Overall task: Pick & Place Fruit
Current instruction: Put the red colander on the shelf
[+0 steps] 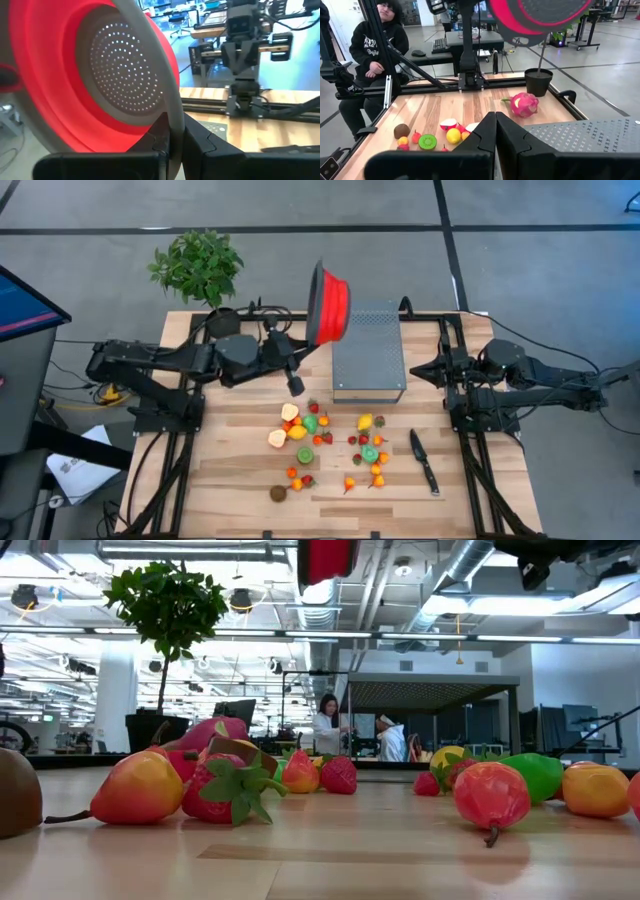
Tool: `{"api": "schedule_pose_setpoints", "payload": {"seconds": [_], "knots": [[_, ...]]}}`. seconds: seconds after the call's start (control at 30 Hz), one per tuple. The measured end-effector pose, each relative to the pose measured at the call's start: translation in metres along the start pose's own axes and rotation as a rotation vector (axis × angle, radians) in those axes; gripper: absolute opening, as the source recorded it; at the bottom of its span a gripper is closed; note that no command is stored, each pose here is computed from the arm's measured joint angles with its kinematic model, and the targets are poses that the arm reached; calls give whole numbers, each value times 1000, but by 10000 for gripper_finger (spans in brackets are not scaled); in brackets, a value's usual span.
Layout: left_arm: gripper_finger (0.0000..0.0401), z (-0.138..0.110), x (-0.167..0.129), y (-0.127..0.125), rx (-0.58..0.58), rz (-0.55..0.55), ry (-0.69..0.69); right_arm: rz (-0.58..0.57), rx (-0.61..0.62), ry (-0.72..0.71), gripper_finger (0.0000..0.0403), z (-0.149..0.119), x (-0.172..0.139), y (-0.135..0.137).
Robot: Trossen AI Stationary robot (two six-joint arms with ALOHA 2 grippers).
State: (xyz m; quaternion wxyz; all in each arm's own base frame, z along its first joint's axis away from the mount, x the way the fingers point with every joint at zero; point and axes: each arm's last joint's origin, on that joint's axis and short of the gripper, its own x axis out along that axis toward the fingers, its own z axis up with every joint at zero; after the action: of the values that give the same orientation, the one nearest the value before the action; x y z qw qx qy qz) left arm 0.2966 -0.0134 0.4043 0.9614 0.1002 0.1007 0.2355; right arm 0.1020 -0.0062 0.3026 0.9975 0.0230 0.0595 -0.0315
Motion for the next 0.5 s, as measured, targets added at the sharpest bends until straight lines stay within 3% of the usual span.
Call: {"api": "schedule_pose_setpoints", "payload": {"seconds": [0.27,0.5], "knots": [[12,2,26,9,20,62,24,0,11,13,0,-1,0,0],[12,9,48,13,37,46,9,0,19,13,0,-1,0,0]]}}
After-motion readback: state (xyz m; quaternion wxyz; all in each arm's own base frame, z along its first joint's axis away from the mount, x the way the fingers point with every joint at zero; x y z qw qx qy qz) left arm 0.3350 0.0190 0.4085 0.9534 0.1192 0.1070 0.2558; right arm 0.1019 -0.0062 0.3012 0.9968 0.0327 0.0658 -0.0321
